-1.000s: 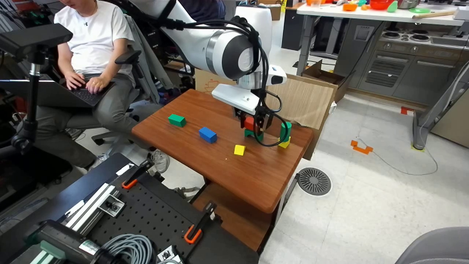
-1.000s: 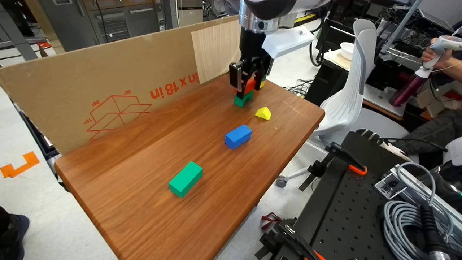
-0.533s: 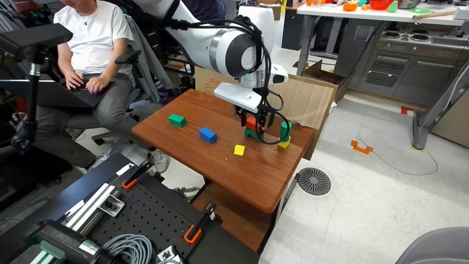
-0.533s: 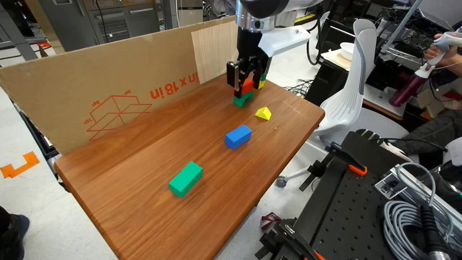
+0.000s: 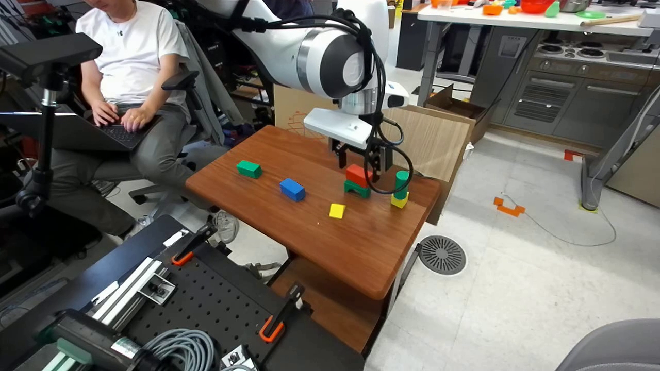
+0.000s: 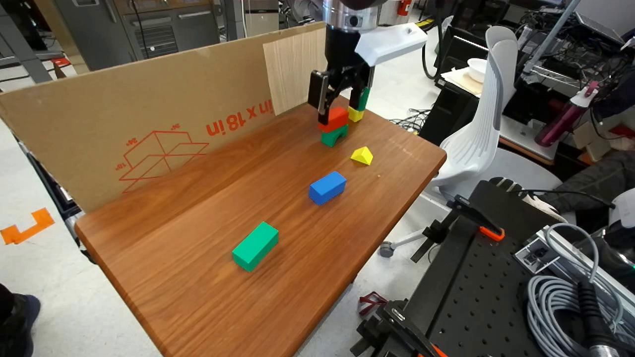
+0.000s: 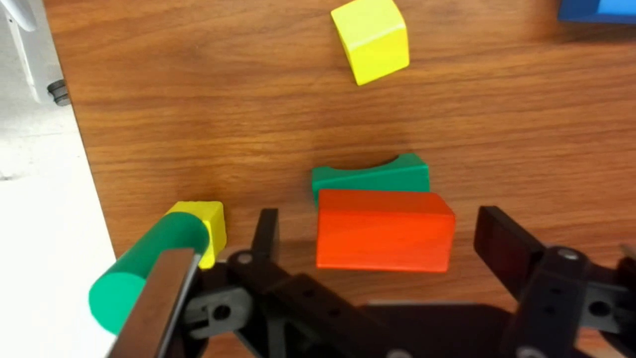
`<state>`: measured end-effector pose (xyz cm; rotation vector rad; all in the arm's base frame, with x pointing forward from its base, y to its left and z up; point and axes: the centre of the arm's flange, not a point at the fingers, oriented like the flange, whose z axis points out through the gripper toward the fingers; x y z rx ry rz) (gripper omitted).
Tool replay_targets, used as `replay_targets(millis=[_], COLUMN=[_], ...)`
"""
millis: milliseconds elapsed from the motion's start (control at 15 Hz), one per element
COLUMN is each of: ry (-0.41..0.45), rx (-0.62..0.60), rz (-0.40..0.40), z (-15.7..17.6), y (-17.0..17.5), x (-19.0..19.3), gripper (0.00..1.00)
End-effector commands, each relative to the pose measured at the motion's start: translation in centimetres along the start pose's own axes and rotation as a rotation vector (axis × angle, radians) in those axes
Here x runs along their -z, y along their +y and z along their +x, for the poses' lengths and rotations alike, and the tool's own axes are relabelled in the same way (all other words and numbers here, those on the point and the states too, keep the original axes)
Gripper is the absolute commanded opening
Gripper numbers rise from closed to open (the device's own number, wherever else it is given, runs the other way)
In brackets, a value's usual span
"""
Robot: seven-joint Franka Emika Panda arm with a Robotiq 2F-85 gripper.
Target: Put the orange block on top of the green block on the right
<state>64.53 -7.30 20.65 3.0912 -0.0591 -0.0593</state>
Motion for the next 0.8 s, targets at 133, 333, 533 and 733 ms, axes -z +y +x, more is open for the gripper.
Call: replay_targets(millis=[133,333,533,733], ry=[0.049,0.055,0.030,0.016], rx=[0.062,0.066,0.059,0.071], rz=[-0.028,-0.022,-0.004,-0.005], z=[-4.6,-7.5,-10.6,-9.4], y=[-1.3,-2.4,-3.6,-3.5], x=[7.6,9.6,10.1,8.8], gripper=[1.00,1.00,1.00,1.00])
